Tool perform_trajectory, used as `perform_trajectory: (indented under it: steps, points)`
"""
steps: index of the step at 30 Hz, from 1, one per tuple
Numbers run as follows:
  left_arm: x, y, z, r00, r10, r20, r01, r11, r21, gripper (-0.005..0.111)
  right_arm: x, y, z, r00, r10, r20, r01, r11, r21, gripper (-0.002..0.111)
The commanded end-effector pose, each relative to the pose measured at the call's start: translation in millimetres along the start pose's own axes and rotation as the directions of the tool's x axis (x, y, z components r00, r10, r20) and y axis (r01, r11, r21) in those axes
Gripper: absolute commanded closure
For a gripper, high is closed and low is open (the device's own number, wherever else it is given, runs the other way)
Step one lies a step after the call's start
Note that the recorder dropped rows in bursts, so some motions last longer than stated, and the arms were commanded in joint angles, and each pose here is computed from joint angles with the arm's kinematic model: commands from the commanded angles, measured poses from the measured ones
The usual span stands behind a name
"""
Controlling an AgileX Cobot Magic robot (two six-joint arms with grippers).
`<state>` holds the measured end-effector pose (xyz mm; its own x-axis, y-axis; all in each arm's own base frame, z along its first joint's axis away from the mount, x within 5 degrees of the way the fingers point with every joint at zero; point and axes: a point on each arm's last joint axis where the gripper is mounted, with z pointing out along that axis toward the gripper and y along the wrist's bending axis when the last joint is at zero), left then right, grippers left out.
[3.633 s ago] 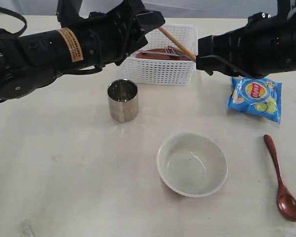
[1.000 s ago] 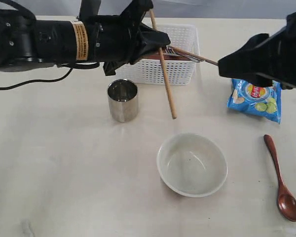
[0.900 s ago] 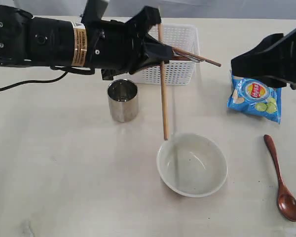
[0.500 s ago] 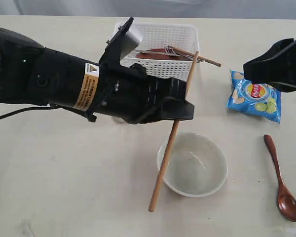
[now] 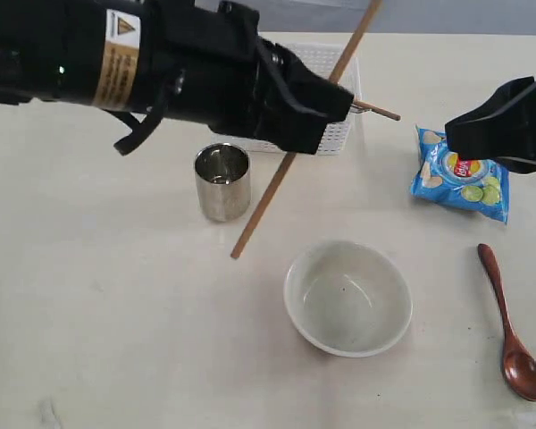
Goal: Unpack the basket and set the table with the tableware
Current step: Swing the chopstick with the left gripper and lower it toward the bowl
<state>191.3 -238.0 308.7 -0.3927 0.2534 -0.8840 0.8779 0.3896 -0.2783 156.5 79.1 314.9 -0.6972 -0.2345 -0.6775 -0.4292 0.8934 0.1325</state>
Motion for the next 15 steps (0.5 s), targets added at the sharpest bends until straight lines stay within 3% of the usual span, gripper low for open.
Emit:
perform_trajectory:
  steps: [1,4,6,9,13,15]
  points:
    - [-19,-2.0,-16,0.923,0.382,0.056,-0.373,0.919,-0.126,0.107,0,0,-2,1.0,-0.008,0.004,0.008,1.0,0.007,0.079]
    - [-29,12.2,-29,0.863,0.505,0.017,-0.468,0.812,-0.35,0.107,0,0,-2,1.0,-0.003,0.004,0.003,1.0,0.007,0.079]
    - [-34,26.8,-38,0.834,0.549,-0.056,-0.494,0.696,-0.521,0.107,0,0,-2,1.0,0.002,0.004,-0.002,1.0,0.007,0.079]
    - [-38,44.9,-50,0.804,0.561,-0.195,-0.521,0.508,-0.686,0.107,0,0,-2,1.0,0.004,0.004,-0.004,1.0,0.007,0.079]
    - [-26,58.8,-59,0.813,0.417,-0.407,-0.57,0.426,-0.703,0.107,0,0,-2,1.0,0.005,0.004,-0.005,1.0,0.007,0.079]
    - [-16,65.6,-63,0.783,0.255,-0.567,-0.617,0.435,-0.656,0.107,-1,-1,-2,1.0,0.004,0.015,-0.004,1.0,0.008,0.079]
